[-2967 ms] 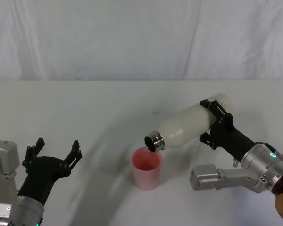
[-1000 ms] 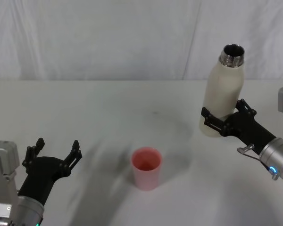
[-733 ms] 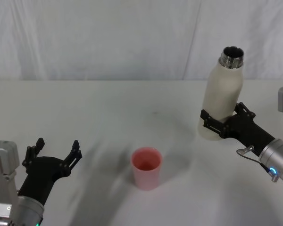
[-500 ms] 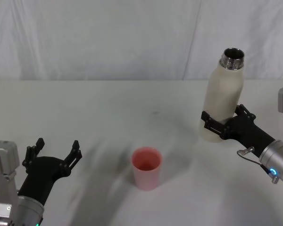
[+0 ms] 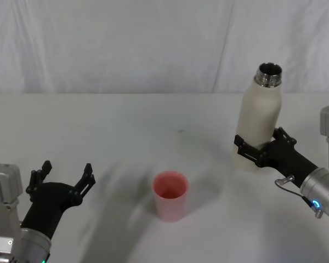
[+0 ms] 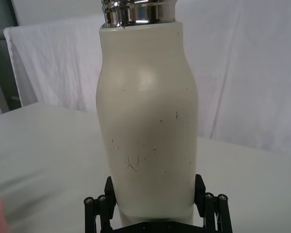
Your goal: Grasp the thermos with one hand and pour water into the cup lid.
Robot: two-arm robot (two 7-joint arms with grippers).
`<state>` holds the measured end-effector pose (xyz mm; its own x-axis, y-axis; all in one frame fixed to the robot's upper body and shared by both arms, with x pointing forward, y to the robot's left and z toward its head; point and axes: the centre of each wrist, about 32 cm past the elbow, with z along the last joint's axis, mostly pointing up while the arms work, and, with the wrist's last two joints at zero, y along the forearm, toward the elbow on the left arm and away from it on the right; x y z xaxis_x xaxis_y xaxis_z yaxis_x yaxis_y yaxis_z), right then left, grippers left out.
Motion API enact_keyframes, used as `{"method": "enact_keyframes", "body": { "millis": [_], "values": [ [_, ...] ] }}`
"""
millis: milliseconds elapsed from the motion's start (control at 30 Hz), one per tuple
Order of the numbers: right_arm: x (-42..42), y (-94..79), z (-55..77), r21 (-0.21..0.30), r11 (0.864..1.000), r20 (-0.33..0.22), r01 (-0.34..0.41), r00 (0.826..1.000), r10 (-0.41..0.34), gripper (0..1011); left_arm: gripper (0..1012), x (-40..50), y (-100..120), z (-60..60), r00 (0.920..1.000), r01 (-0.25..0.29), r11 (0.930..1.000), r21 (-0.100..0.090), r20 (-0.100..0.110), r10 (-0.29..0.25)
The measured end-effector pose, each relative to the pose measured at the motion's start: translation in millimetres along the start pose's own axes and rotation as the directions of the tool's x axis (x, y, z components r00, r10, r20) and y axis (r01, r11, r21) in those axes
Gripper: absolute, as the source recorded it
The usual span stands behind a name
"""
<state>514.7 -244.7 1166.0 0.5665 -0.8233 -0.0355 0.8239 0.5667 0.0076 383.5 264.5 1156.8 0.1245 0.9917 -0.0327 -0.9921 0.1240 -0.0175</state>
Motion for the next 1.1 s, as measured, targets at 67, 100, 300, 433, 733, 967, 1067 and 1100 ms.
{"method": "enact_keyframes", "body": {
  "millis": [67,100,300,433,733,967,1067,1100],
  "values": [
    [0.2,0.5,-2.2,-0.005,1.000,-0.002,0.004,1.000,-0.004,960,1001,0.0,0,0.0,1.0000,0.000,1.0000,0.000,0.000,0.000],
    [0.5,0.7,-2.9,-0.006,1.000,-0.003,0.006,1.000,-0.006,960,1001,0.0,0,0.0,1.0000,0.000,1.0000,0.000,0.000,0.000],
    [2.3,2.8,-8.2,-0.012,1.000,-0.002,0.021,1.000,-0.021,960,1001,0.0,0,0.0,1.0000,0.000,1.0000,0.000,0.000,0.000],
    [4.6,5.2,-12.6,-0.014,0.999,0.000,0.034,0.999,-0.034,960,1001,0.0,0,0.0,1.0000,0.000,1.0000,0.000,0.000,0.000],
    [7.2,12.6,-17.9,-0.003,0.999,0.005,0.054,0.999,-0.054,960,1001,0.0,0,0.0,1.0000,0.000,1.0000,0.000,0.000,0.000],
    [8.3,18.9,-20.2,0.000,0.998,0.011,0.059,0.998,-0.059,960,1001,0.0,0,0.0,1.0000,0.000,1.0000,0.000,0.000,0.000],
    [8.5,22.3,-22.3,-0.003,0.998,0.015,0.061,0.998,-0.061,960,1001,0.0,0,0.0,1.0000,0.000,1.0000,0.000,0.000,0.000],
    [8.6,22.9,-22.7,-0.004,0.998,0.016,0.061,0.998,-0.061,960,1001,0.0,0,0.0,1.0000,0.000,1.0000,0.000,0.000,0.000]
  ]
}}
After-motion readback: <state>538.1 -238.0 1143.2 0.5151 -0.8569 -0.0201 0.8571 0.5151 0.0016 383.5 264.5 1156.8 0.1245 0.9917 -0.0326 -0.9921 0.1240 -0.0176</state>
